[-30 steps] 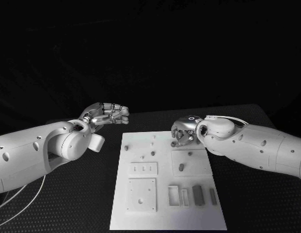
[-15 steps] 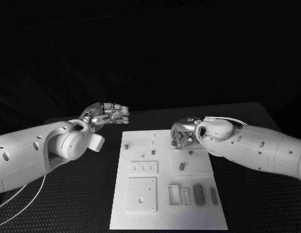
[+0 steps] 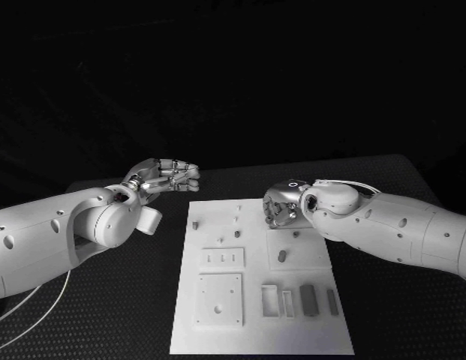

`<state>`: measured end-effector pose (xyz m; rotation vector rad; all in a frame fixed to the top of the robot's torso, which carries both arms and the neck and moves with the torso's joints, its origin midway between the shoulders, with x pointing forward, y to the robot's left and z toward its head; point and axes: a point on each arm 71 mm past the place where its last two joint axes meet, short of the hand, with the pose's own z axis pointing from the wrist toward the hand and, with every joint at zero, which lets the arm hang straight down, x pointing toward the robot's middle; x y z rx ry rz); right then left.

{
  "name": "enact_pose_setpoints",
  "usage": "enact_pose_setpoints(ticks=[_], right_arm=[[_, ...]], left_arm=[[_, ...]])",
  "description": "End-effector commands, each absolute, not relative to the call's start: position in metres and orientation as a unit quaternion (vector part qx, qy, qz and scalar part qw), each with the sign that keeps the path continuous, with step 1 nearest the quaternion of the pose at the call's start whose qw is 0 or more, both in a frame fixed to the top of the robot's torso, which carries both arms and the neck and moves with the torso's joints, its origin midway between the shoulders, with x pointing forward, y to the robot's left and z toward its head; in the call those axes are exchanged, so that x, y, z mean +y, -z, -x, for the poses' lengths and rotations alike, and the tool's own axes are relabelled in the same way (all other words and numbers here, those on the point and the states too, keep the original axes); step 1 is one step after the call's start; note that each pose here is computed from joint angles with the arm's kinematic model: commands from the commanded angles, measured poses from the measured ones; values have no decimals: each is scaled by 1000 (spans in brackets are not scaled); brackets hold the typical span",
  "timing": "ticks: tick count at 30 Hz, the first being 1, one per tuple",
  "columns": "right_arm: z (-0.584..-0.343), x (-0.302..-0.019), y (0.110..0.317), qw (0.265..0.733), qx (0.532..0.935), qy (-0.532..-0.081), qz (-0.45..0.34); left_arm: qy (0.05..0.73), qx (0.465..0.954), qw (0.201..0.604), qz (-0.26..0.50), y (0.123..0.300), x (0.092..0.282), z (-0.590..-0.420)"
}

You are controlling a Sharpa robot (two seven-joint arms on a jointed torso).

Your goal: Assemble the parts on the task board

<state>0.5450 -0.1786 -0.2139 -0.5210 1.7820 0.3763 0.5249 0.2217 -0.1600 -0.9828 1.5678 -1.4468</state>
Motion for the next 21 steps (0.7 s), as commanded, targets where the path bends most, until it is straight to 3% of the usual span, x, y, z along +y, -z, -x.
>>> enact_pose_setpoints(ticks=[1, 21], right_arm=[[-542, -179, 221, 572, 772, -153, 232], [-542, -181, 223, 568, 774, -140, 242]], left_arm=[[576, 614, 383, 381, 158, 220, -525], [574, 614, 383, 383, 158, 222, -525]])
